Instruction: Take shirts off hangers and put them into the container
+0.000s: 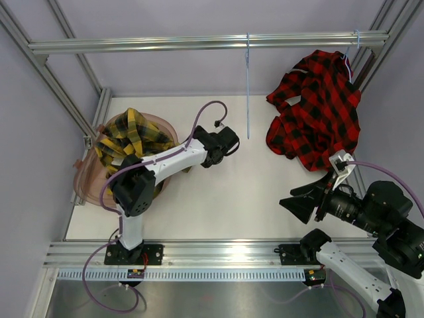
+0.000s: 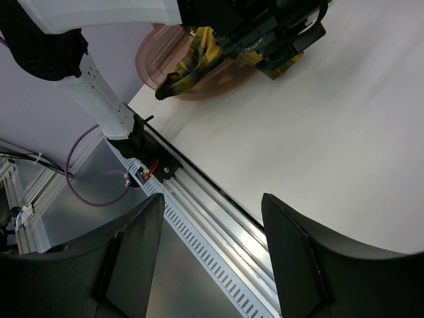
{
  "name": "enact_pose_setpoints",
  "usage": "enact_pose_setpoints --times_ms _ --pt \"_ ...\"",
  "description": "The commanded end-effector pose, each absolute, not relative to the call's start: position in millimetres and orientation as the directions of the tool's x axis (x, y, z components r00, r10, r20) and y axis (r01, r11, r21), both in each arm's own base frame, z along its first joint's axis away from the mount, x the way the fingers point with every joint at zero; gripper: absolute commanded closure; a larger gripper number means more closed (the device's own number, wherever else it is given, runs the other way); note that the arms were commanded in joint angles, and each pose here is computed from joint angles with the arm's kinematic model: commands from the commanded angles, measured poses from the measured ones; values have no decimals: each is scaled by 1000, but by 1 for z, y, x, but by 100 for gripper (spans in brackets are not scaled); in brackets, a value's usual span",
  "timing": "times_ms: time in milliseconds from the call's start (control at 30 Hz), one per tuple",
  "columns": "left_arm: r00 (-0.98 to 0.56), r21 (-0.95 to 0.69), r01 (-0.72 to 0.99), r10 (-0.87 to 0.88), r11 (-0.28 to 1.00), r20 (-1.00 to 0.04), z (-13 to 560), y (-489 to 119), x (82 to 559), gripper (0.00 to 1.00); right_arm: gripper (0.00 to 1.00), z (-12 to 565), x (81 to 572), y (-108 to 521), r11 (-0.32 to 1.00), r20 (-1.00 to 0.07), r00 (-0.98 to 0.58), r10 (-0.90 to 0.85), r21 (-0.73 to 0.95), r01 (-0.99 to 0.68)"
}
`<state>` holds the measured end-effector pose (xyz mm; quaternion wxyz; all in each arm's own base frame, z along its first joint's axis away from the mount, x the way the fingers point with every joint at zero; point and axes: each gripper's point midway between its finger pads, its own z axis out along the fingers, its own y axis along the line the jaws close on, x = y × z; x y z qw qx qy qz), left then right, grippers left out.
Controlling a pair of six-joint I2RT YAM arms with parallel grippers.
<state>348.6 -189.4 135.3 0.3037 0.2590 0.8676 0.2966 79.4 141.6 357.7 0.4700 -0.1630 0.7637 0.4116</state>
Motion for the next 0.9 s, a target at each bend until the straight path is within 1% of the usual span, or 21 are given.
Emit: enact_pose_setpoints --times_ms 0,167,333,400,500,567,600,633,733,833,867 --pt "-676 736 258 661 625 -325 133 -185 356 22 30 367 76 142 588 -860 -485 160 477 -653" --pt "-683 764 272 677 586 -276 123 -183 357 22 31 367 75 139 596 -862 -481 163 474 -648" --pt "-675 818 227 690 529 -260 125 -179 366 22 31 367 76 140 593 -861 -482 163 476 -649" --pt "-671 836 217 699 503 -247 124 -179 370 26 31 367 75 141 589 -859 -485 165 480 -650" --pt "-663 862 204 713 464 -227 122 -179 376 30 31 367 74 141 585 -858 -487 164 482 -652" --pt "-668 860 193 705 473 -238 120 -179 381 39 31 367 73 139 591 -860 -481 170 480 -649" --pt "-669 859 193 704 475 -239 119 -179 383 44 31 367 73 139 591 -860 -482 169 480 -648" --pt "-672 857 193 701 477 -239 118 -179 384 61 31 367 72 138 592 -860 -481 170 479 -648" --pt "-673 850 182 693 494 -258 119 -180 388 82 31 368 71 137 589 -860 -480 170 479 -650" --pt "-673 857 158 689 491 -270 124 -179 391 94 31 369 70 137 589 -860 -480 170 479 -650" --pt "-670 860 143 688 490 -281 129 -179 392 100 31 369 70 137 589 -860 -480 170 479 -650"
